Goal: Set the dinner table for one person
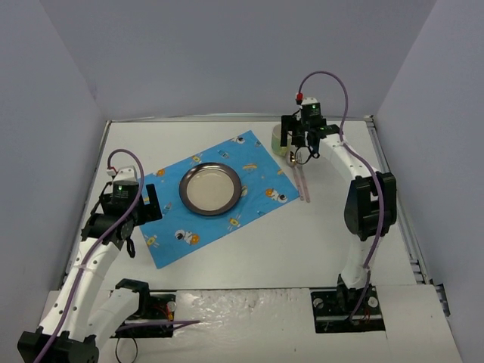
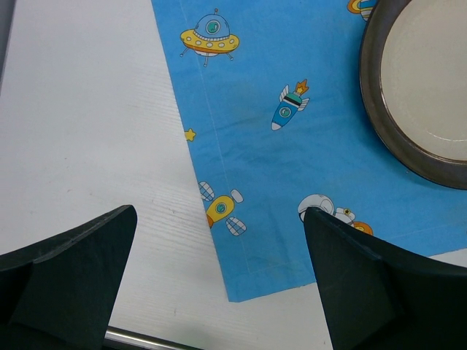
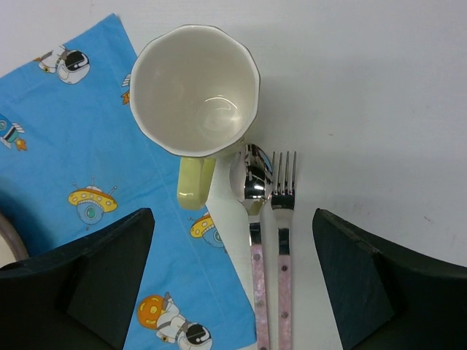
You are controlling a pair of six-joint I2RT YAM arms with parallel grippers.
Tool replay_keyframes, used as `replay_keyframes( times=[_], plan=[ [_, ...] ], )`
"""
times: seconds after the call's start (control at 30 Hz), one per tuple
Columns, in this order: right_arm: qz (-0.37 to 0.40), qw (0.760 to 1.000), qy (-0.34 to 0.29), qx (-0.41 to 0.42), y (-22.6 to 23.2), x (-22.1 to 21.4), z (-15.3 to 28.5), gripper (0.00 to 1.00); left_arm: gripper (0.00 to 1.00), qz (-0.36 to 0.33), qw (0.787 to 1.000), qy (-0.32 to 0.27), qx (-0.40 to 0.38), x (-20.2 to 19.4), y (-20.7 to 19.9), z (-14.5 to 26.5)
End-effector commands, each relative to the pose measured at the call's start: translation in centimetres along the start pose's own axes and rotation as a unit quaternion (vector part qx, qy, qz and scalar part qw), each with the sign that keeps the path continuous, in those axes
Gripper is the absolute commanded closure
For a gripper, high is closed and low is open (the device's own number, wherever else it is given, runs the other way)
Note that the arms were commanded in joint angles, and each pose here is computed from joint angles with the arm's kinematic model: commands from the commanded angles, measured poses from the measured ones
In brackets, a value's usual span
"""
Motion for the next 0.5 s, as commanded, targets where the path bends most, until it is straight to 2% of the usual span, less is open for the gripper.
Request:
replay_keyframes(
  times=[0.0, 0.23, 0.47],
  plan=[
    [0.028, 0.999, -0.024, -0.007, 0.5, 1.9, -1.4, 0.15, 0.03, 0.017, 0.999, -0.034, 0.014, 1.4, 0.1, 0.3],
    [0.040, 0.999, -0.010, 0.002, 1.9, 1.4, -4.5, 0.25, 0.03, 0.022, 0.999, -0.031, 0.028, 1.5, 0.4, 0.0],
    [0.039, 0.999, -0.003, 0.004, 2.2, 0.7, -5.6, 0.38, 0.03, 0.023, 0.999, -0.029, 0.030, 1.5, 0.4, -0.1]
  ],
)
Point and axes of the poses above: each gripper's point midway between its finger pads, its own z axis back along the fingers, its own y axis along the line the jaws close on, x = y × z, the point moved 10 cm from there along z, back along the fingers, and after that the axes turned 8 degrees about z, right-handed, at the moved point
